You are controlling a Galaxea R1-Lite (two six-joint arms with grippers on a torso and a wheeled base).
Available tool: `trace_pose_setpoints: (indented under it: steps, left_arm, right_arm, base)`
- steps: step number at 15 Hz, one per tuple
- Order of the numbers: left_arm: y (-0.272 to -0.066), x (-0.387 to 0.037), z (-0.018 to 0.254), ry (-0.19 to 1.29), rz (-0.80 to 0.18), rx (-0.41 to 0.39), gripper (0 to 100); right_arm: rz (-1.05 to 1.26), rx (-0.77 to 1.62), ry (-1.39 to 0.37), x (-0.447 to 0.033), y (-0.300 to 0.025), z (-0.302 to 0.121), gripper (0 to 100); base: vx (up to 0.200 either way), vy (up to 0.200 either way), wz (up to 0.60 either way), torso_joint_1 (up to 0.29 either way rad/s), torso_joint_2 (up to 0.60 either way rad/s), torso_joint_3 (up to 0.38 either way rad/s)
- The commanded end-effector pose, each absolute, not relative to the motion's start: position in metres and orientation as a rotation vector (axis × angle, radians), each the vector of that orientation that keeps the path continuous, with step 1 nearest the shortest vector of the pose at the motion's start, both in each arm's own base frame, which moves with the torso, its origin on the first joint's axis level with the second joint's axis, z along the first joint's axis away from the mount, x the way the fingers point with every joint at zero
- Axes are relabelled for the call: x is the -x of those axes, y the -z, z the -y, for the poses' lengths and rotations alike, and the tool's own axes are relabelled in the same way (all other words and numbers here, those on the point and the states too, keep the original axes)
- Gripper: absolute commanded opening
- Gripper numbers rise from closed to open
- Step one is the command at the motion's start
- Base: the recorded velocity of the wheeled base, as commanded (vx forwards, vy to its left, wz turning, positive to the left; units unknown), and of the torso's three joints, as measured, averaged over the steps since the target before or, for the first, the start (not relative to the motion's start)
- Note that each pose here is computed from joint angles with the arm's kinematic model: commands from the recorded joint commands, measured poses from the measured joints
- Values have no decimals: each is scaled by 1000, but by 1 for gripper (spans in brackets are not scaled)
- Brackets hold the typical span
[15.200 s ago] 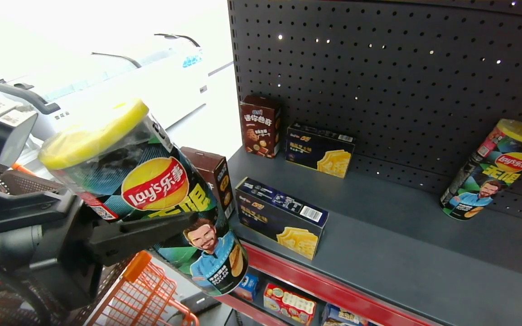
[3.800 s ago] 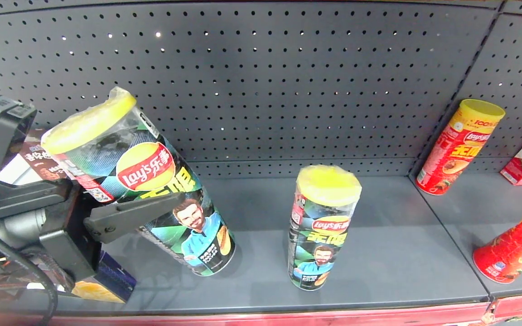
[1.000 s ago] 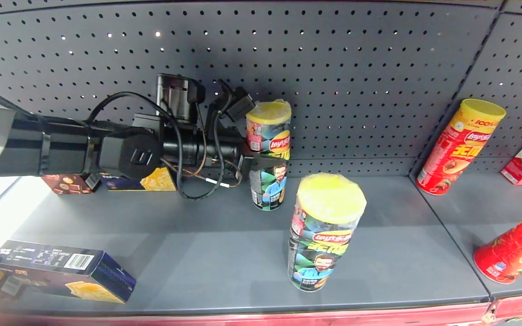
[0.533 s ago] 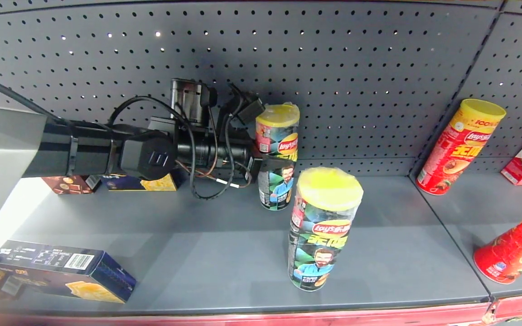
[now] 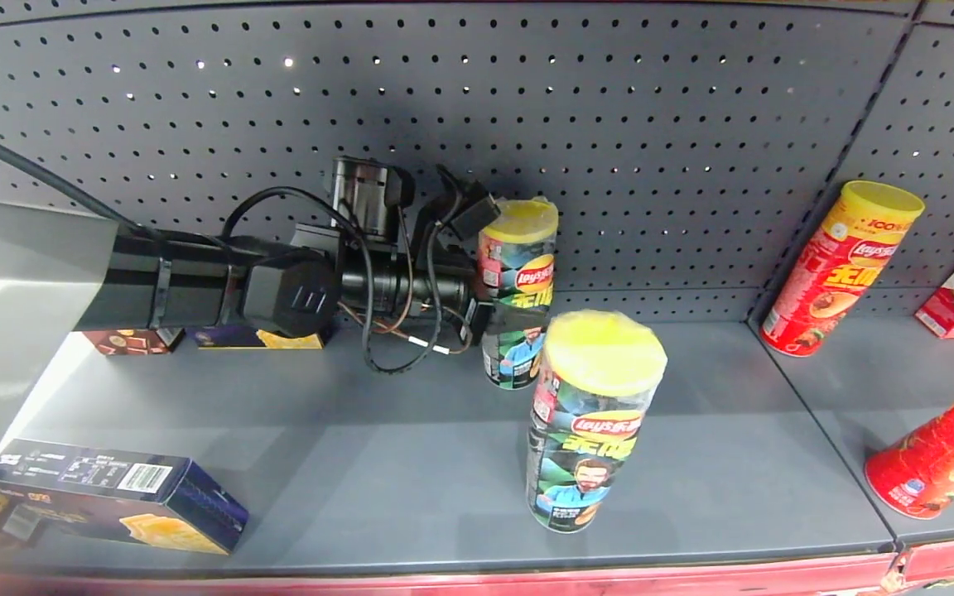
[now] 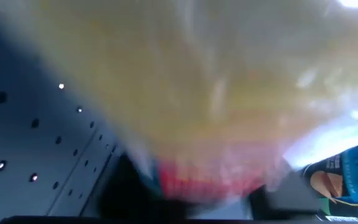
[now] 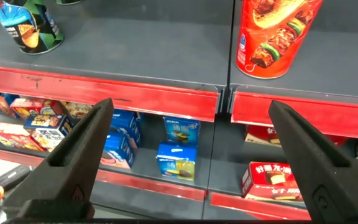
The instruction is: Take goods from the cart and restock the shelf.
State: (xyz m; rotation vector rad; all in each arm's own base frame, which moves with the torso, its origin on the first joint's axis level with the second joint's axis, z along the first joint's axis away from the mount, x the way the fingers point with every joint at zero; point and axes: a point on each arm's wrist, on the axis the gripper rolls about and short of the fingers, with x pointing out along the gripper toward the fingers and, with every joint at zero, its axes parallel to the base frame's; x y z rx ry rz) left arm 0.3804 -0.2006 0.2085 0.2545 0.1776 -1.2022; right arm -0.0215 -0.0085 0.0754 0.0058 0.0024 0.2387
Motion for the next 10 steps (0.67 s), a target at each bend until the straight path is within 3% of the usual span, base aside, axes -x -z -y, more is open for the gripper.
trace_pose_setpoints:
  steps: [1, 3, 7, 10]
  left_arm:
    - [-208, -377, 200, 1200, -190, -253, 100]
    - [-213, -365, 194, 1201, -199, -251, 100]
    - [-203, -346, 179, 1152, -269, -269, 100]
    - [-199, -343, 177, 967, -321, -317, 100]
  right_arm:
    - [-4, -6, -239, 21, -75, 9, 100]
    - [-4, -6, -239, 21, -75, 9, 100]
    - [-4, -6, -239, 21, -75, 9, 100]
    - [-4, -6, -239, 21, -75, 9, 100]
  base:
    - [0, 0, 0, 0, 0, 0]
    - [0, 0, 0, 0, 0, 0]
    - [0, 0, 0, 0, 0, 0]
    - [0, 0, 0, 0, 0, 0]
